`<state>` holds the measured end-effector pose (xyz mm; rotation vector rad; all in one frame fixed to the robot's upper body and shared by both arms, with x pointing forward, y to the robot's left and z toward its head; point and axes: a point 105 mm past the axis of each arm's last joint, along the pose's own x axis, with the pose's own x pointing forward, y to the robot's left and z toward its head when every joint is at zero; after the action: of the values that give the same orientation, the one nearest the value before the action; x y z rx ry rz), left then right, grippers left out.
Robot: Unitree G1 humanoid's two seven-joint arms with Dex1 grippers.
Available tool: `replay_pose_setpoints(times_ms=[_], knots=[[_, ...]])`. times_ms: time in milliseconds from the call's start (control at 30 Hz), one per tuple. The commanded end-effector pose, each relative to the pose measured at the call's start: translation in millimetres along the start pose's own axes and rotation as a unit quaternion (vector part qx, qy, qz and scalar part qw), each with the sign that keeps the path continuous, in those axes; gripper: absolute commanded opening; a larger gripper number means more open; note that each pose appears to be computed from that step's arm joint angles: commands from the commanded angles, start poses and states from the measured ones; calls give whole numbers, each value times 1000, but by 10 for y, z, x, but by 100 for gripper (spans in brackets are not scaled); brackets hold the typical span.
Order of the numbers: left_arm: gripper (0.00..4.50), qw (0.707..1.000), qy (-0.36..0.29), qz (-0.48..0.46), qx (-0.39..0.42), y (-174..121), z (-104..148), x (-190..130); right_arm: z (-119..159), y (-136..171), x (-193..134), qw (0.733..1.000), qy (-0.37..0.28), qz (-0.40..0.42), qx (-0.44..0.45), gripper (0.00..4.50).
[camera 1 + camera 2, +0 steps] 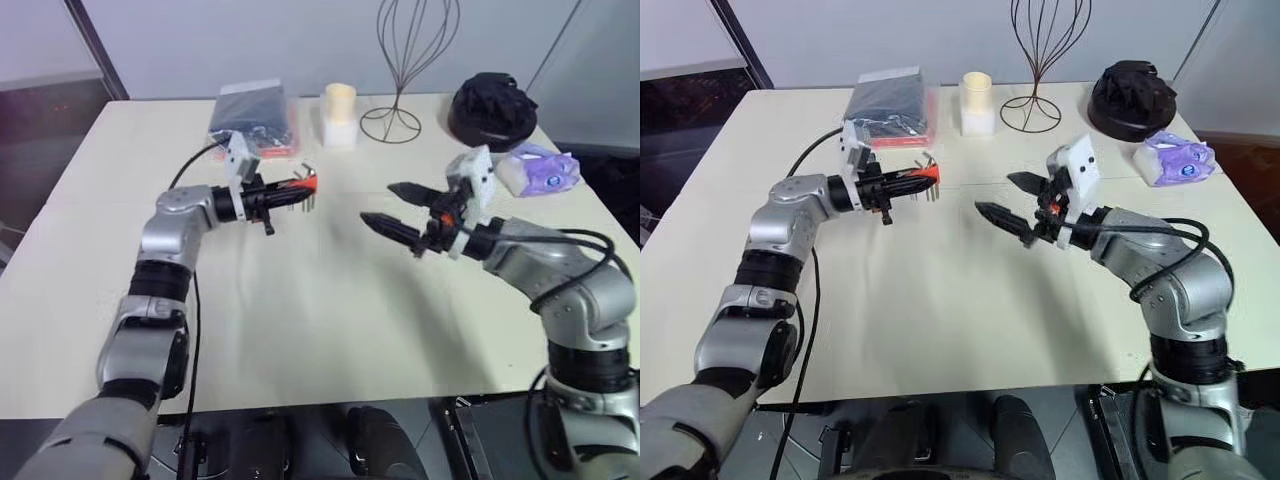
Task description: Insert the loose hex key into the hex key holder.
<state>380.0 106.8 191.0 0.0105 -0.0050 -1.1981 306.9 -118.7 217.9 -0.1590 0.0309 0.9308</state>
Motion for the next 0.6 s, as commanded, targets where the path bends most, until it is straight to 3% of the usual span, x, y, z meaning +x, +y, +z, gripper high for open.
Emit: replay_pose_setpoints(times_ms=[33, 167, 367, 400, 600], knots=[[0, 997, 0, 23, -76, -4, -82, -194, 73, 88, 8, 999, -10, 16, -37, 432], [0, 980, 40, 51, -190, -39, -418, -407, 36, 92, 53, 999, -13, 15, -37, 432], [0, 964, 86, 100, -229, 37, -738, -546, 15, 92, 112, 999, -18, 17, -34, 432], [97, 964, 90, 103, -230, 45, -761, -551, 15, 88, 117, 999, -19, 16, -34, 436], [384, 961, 107, 132, -217, 165, -788, -585, 9, 68, 122, 999, -20, 13, -34, 436]])
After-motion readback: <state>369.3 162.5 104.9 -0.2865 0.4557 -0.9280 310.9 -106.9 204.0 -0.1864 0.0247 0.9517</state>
